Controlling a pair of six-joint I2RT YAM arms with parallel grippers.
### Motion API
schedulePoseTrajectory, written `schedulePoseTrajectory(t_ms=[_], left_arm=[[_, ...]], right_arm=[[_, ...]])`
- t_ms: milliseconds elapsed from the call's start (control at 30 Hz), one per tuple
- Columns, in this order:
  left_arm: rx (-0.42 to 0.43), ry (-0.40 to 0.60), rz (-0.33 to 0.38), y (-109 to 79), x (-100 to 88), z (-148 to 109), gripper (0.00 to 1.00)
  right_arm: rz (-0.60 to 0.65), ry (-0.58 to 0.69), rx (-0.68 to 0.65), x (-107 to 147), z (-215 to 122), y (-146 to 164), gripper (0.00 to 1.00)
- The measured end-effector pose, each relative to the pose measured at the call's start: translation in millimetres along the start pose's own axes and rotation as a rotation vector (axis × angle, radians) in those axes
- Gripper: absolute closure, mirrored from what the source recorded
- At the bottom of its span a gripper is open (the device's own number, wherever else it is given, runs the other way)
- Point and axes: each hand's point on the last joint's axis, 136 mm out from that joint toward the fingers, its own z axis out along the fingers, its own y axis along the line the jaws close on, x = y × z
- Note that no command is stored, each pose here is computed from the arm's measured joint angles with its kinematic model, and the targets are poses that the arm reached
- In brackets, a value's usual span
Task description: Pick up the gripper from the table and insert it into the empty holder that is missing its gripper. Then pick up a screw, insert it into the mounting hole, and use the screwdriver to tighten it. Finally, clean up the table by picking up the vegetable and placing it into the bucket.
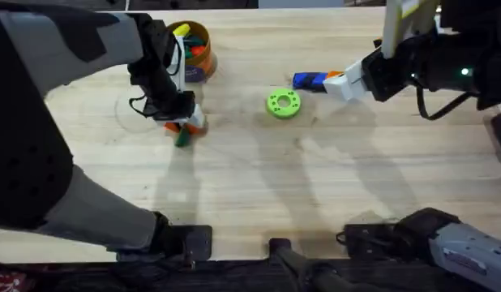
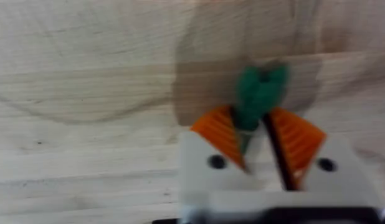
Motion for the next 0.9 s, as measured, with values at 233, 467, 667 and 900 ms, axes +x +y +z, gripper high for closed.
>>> schedulePoseTrajectory(t_ms=[233,467,667,900], left_arm=[[0.011,-0.013,0.009,-2.3,-4.0,-1,0.981],[0.020,-0.015,0.012,-6.1,-17.9,-25,0.981],[0.025,-0.263,0.031,-12.7,-75.0,-108,0.981],[0.026,-0.603,0.056,-18.2,-133.6,-186,0.982]], right_arm=[[0.000,0.000,0.000,0,0,0,0.047],[0.000,0.000,0.000,0,0,0,0.047],[0.000,0.000,0.000,0,0,0,0.047],[0.000,0.000,0.000,0,0,0,0.047]])
